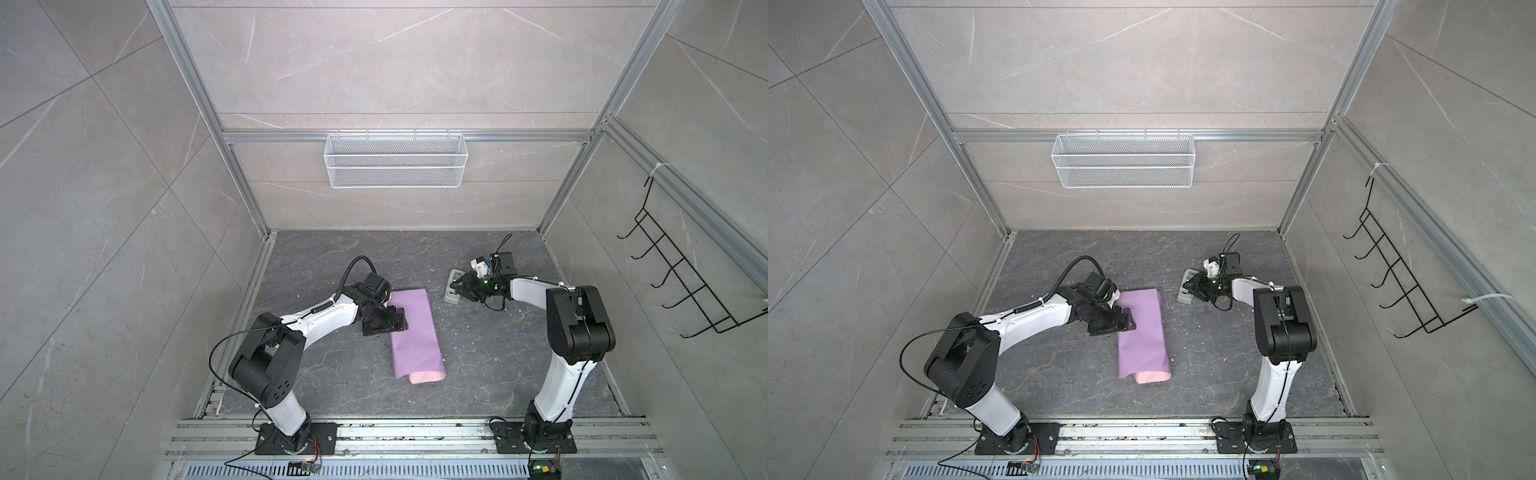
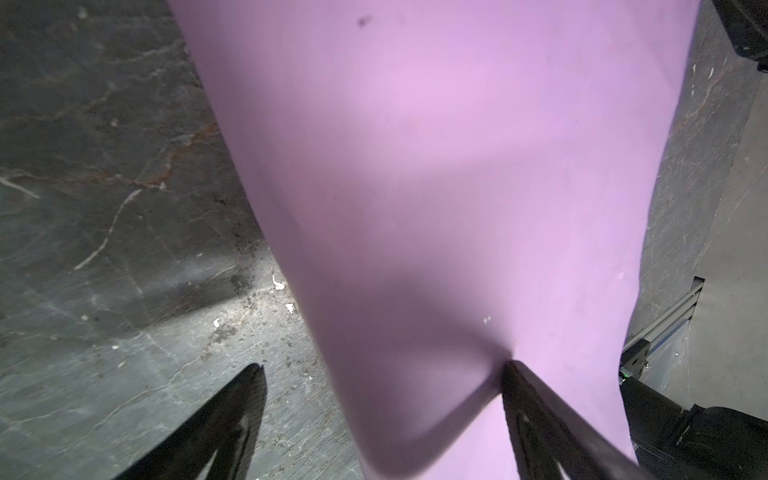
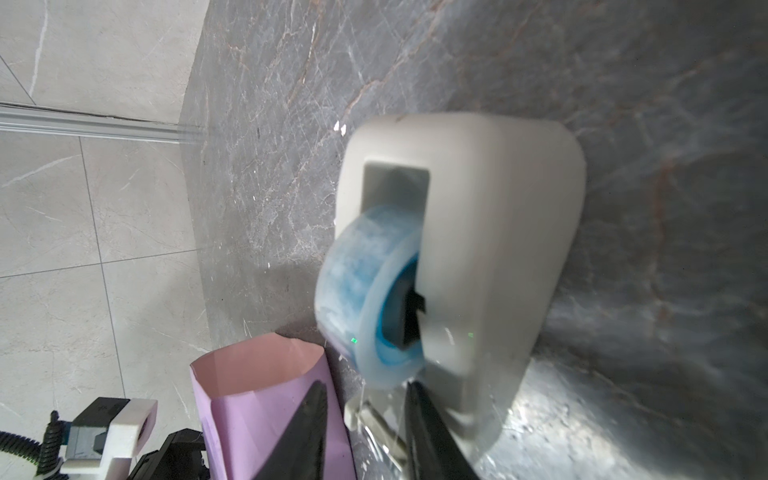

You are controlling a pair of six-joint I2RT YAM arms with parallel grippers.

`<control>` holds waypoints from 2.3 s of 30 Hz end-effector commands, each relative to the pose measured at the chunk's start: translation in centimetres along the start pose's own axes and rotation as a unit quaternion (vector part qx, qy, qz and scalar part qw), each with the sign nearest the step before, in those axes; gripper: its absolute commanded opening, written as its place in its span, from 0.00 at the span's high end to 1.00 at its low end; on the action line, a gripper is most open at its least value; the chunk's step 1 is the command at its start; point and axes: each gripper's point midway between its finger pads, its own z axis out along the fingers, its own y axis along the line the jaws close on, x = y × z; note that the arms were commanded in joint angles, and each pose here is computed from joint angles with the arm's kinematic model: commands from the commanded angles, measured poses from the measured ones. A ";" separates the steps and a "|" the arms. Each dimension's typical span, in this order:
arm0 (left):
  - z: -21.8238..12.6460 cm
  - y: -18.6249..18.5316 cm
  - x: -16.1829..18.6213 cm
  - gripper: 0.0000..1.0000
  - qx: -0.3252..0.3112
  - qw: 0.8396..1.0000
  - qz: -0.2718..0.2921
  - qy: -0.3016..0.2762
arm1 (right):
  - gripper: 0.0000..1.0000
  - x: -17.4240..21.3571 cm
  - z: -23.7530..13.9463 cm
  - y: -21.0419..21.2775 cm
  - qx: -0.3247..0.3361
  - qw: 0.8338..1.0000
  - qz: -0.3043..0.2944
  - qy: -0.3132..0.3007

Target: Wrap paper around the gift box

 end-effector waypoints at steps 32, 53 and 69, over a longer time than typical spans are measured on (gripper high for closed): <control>1.4 3.9 2.3 0.10 -0.072 0.997 -0.010 0.039 | 0.70 5.2 2.5 -3.4 0.034 0.994 0.085 0.060; 1.4 3.9 2.3 0.10 -0.071 0.997 -0.009 0.039 | 0.73 5.0 1.2 -4.0 0.016 0.994 0.096 0.042; 1.4 3.8 2.1 0.10 -0.070 0.997 -0.008 0.039 | 0.75 6.2 2.0 -3.9 0.023 0.992 0.098 0.069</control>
